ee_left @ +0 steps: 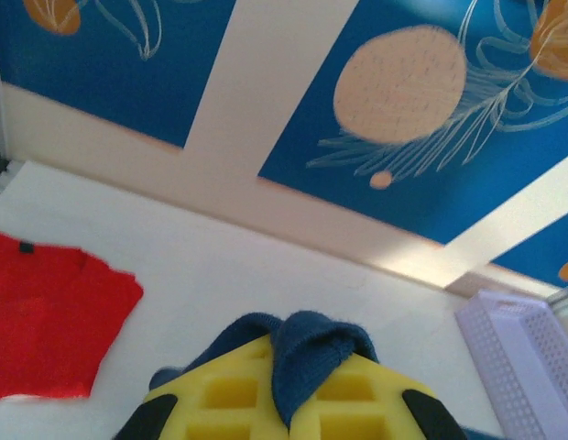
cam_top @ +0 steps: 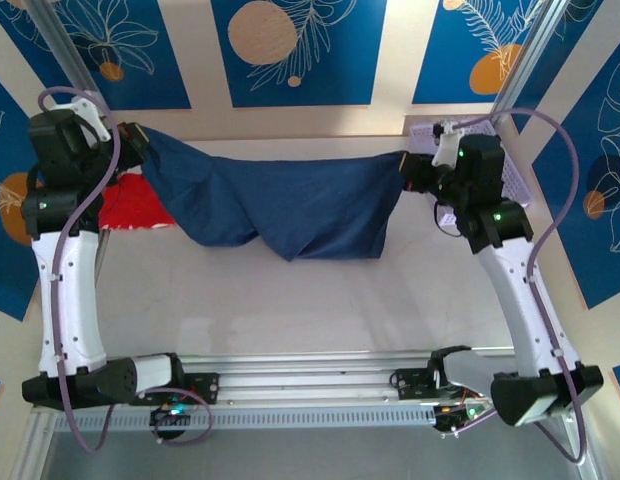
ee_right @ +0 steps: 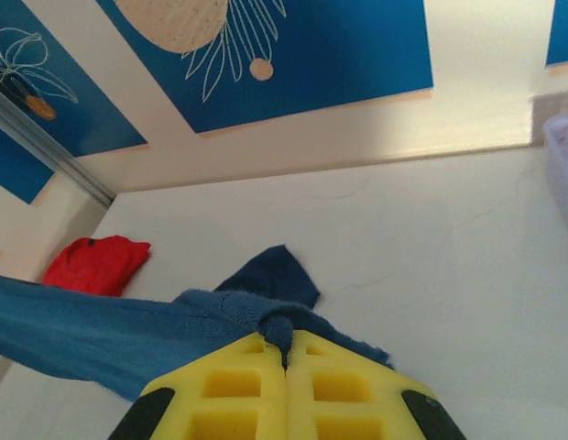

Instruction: Fold the inside-out t-shirt

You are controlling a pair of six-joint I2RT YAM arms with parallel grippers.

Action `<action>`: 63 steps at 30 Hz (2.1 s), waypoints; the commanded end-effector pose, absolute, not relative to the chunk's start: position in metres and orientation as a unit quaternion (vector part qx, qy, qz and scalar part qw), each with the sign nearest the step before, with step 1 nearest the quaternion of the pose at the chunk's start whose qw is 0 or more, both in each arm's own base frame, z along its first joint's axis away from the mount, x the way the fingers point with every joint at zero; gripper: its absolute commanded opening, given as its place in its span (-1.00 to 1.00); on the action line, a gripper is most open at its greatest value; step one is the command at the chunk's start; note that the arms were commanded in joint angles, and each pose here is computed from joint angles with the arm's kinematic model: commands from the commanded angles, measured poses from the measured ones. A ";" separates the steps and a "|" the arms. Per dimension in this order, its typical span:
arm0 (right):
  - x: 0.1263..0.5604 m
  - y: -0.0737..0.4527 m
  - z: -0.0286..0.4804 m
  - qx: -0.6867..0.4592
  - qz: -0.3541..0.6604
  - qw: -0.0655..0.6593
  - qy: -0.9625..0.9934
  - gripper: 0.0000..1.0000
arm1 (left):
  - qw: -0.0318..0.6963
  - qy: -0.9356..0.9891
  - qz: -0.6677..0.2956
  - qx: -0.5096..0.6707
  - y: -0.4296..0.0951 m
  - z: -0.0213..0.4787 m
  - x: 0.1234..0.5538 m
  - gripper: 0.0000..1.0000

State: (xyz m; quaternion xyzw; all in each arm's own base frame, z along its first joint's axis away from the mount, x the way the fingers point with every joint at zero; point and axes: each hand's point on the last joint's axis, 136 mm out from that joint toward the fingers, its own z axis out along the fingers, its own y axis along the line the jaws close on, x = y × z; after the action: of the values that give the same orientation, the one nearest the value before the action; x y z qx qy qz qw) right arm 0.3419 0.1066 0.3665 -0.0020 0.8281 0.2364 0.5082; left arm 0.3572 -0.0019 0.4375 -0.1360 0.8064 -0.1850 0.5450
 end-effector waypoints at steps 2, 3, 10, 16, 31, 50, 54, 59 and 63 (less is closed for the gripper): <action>0.300 0.126 0.234 0.036 0.255 0.347 0.902 -0.92 | 0.467 0.858 -0.161 -0.142 0.002 0.353 0.341 -1.00; 0.286 0.126 0.205 0.045 0.252 0.314 0.914 -0.83 | 0.454 0.865 -0.155 -0.146 0.004 0.335 0.336 -1.00; 0.274 0.135 0.144 0.024 0.190 0.289 0.938 -0.20 | 0.404 0.880 -0.198 -0.153 -0.013 0.269 0.319 -1.00; 0.307 0.162 0.120 -0.052 0.110 0.265 0.956 0.02 | 0.392 0.884 -0.207 -0.148 -0.017 0.252 0.317 -1.00; 0.265 0.147 0.065 -0.004 0.120 0.157 0.980 -0.05 | 0.392 0.879 -0.235 -0.135 -0.026 0.254 0.321 -1.00; 0.301 0.169 0.055 -0.031 0.144 0.151 0.977 -0.36 | 0.390 0.882 -0.230 -0.130 -0.026 0.251 0.319 -1.00; 0.300 0.168 0.051 -0.032 0.142 0.147 0.978 -0.36 | 0.390 0.882 -0.231 -0.130 -0.026 0.251 0.320 -1.00; 0.301 0.170 0.046 -0.033 0.141 0.143 0.979 -0.44 | 0.390 0.882 -0.231 -0.130 -0.026 0.251 0.320 -1.00; 0.302 0.172 0.048 -0.036 0.142 0.147 0.978 -0.59 | 0.389 0.882 -0.232 -0.129 -0.027 0.251 0.319 -1.00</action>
State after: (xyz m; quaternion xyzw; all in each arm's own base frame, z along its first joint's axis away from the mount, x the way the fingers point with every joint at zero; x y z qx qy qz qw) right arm 0.2959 0.1644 0.0408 -0.0292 0.9811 0.1302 0.1399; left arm 0.3198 -0.0265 0.2466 -0.1367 0.8862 -0.2249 0.3812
